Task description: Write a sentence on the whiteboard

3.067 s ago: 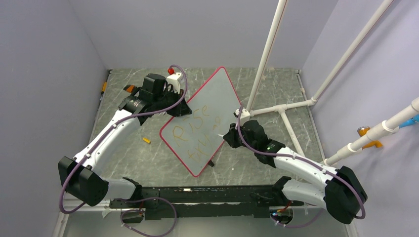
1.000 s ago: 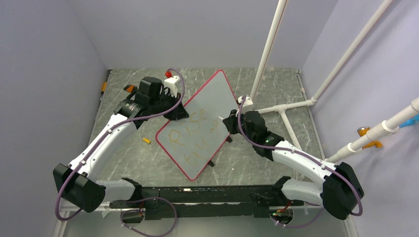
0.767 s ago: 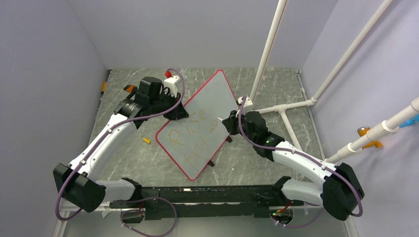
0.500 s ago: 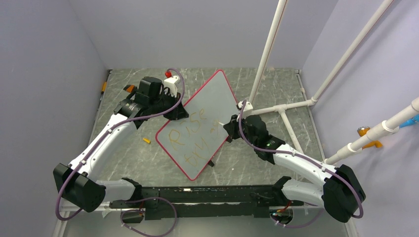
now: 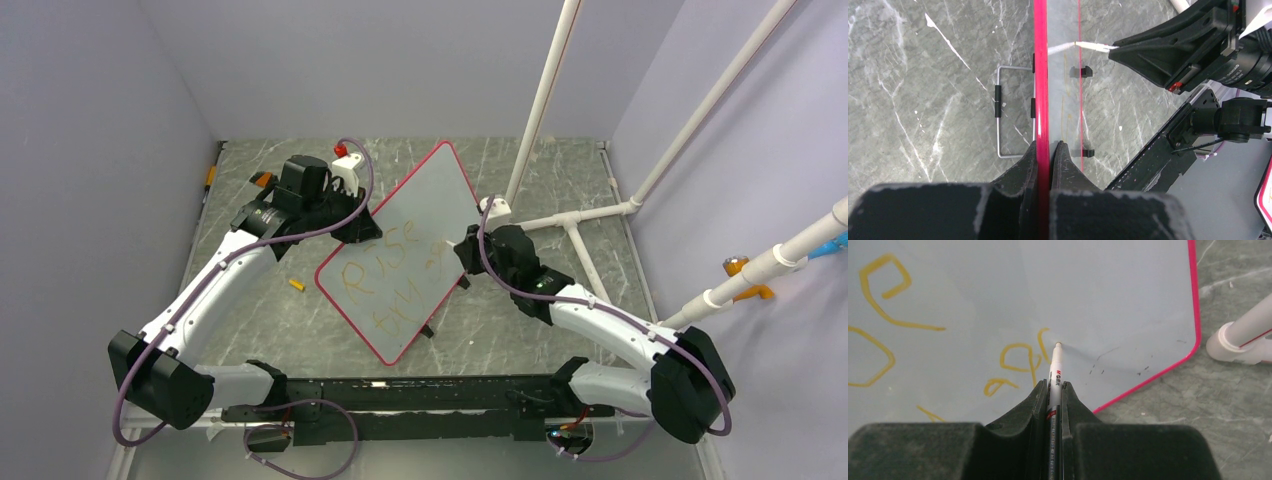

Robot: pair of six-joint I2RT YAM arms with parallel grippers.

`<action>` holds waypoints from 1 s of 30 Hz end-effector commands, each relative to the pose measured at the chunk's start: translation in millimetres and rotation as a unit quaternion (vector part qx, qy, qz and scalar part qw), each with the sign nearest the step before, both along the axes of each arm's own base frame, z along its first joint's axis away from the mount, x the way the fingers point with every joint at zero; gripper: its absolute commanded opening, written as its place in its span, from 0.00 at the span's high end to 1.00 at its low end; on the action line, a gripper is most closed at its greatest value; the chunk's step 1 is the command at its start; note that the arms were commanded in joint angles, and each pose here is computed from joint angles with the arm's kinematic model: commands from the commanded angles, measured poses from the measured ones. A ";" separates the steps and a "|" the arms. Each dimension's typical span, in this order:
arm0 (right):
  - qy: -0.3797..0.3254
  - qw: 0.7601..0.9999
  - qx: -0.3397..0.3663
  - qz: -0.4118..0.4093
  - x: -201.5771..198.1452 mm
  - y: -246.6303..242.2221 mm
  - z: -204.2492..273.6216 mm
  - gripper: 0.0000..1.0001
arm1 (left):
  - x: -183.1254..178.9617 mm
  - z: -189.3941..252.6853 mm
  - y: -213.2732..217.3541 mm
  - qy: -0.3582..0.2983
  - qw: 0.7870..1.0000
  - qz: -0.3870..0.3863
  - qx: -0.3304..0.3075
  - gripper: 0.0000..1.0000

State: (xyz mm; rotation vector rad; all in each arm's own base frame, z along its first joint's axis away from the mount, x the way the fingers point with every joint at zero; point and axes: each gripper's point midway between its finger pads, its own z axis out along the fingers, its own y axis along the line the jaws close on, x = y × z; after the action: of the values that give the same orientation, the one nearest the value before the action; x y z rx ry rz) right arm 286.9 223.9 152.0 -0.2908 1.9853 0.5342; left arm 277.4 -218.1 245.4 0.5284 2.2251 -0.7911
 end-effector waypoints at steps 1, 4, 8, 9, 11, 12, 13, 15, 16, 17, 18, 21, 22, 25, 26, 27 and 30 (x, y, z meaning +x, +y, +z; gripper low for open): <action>-0.039 0.999 0.015 -0.008 18.0 8.2 34.8 1.00 | 12.5 -57.4 49.2 -0.027 0.984 -0.004 0.176 1.00; -0.041 0.999 0.020 -0.003 20.3 12.3 39.0 1.00 | 11.9 -57.2 48.6 -0.027 0.984 -0.005 0.174 1.00; -0.044 0.999 0.027 0.002 20.3 15.1 42.9 1.00 | 11.6 -56.6 48.5 -0.028 0.984 -0.006 0.173 1.00; -0.044 0.999 0.030 0.004 19.2 15.9 43.3 1.00 | 11.3 -56.7 48.6 -0.028 0.984 -0.006 0.173 1.00; -0.043 0.999 0.031 0.006 18.6 16.5 43.4 1.00 | 11.4 -56.7 48.5 -0.028 0.984 -0.006 0.173 1.00; -0.041 0.999 0.030 0.006 18.3 16.3 41.1 1.00 | 11.4 -56.7 48.5 -0.028 0.984 -0.007 0.173 1.00; -0.039 0.999 0.029 0.005 18.5 16.0 39.6 1.00 | 11.5 -56.3 48.9 -0.028 0.984 -0.006 0.173 1.00; -0.033 0.999 0.025 0.004 17.7 14.6 33.6 1.00 | 11.4 -55.6 48.8 -0.030 0.984 -0.006 0.173 1.00; -0.030 0.999 0.023 0.003 17.0 14.3 30.4 1.00 | 10.9 -55.9 49.0 -0.029 0.984 -0.006 0.173 1.00; -0.026 0.999 0.022 0.003 15.6 13.8 26.4 1.00 | 11.0 -55.7 49.3 -0.030 0.984 -0.005 0.173 1.00; -0.022 1.000 0.021 0.003 14.3 13.1 21.9 1.00 | 11.5 -55.0 48.9 -0.031 0.984 -0.005 0.173 1.00; -0.013 1.000 0.019 0.002 10.3 10.3 13.0 1.00 | 11.3 -55.0 49.0 -0.031 0.985 -0.005 0.173 1.00; -0.010 1.000 0.018 0.001 8.8 9.1 10.2 1.00 | 11.5 -55.2 49.3 -0.031 0.984 -0.004 0.173 1.00; -0.006 1.000 0.015 -0.002 5.6 5.4 4.8 1.00 | 11.2 -55.0 49.4 -0.031 0.984 -0.004 0.174 1.00; -0.005 1.000 0.014 -0.004 5.1 4.5 4.0 1.00 | 11.1 -54.8 49.4 -0.031 0.984 -0.005 0.173 1.00; -0.005 1.000 0.012 -0.005 4.7 3.1 2.6 1.00 | 11.2 -54.6 49.2 -0.032 0.984 -0.005 0.173 1.00; -0.002 1.000 0.007 -0.009 4.2 0.6 -0.3 1.00 | 10.9 -55.6 49.5 -0.030 0.984 -0.005 0.174 1.00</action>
State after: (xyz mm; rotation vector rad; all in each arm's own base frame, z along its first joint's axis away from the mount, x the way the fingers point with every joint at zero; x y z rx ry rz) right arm 292.9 222.6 150.2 -0.2753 1.9864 0.5126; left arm 277.9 -217.1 243.7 0.5245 2.2282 -0.7902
